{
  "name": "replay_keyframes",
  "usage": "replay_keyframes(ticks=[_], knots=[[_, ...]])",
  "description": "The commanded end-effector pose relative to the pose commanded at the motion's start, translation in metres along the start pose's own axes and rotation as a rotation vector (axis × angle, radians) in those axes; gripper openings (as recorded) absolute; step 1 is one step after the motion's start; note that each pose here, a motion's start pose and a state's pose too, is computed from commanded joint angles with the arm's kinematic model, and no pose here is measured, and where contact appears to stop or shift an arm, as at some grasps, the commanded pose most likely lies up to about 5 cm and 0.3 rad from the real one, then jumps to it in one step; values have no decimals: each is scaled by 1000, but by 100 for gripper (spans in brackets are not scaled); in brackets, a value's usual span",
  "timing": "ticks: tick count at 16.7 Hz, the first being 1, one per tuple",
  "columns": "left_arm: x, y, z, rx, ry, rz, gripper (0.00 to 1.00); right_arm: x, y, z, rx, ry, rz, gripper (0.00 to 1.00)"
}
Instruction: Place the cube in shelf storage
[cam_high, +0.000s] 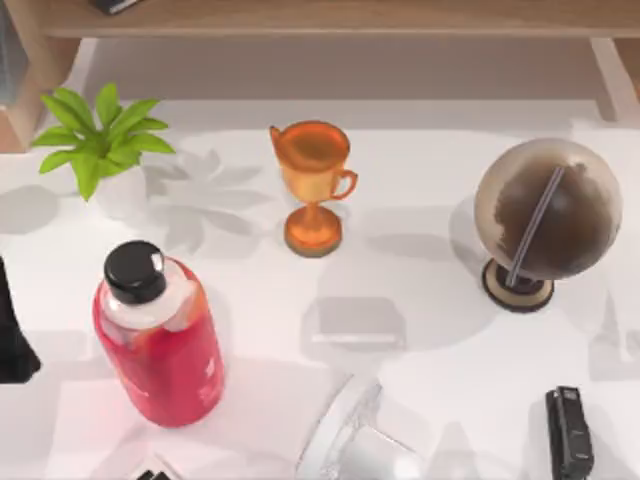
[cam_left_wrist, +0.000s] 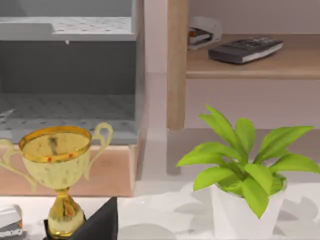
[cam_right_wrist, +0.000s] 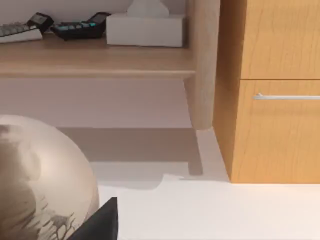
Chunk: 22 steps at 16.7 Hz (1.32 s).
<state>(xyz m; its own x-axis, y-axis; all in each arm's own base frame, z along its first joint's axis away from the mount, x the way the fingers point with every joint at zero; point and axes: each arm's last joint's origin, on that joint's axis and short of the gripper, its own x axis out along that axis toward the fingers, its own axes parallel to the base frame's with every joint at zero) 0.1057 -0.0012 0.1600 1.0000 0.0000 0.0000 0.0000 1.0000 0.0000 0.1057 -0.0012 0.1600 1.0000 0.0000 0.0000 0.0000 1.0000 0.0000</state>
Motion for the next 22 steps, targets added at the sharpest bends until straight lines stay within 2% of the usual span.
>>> replay_keyframes(ticks=[4,8,12,16,19,22], knots=[[0,0,0,0,0,0,100,1,0,4,-20,-1,2,100],[0,0,0,0,0,0,100,11,-3,28,-143,-2,11,100],[0,0,0,0,0,0,100,46,-12,59,-358,32,20,100],[0,0,0,0,0,0,100,113,-32,70,-618,89,50,100],[0,0,0,0,0,0,100,166,-55,62,-824,92,79,100],[0,0,0,0,0,0,100,216,-81,33,-1017,91,115,100]])
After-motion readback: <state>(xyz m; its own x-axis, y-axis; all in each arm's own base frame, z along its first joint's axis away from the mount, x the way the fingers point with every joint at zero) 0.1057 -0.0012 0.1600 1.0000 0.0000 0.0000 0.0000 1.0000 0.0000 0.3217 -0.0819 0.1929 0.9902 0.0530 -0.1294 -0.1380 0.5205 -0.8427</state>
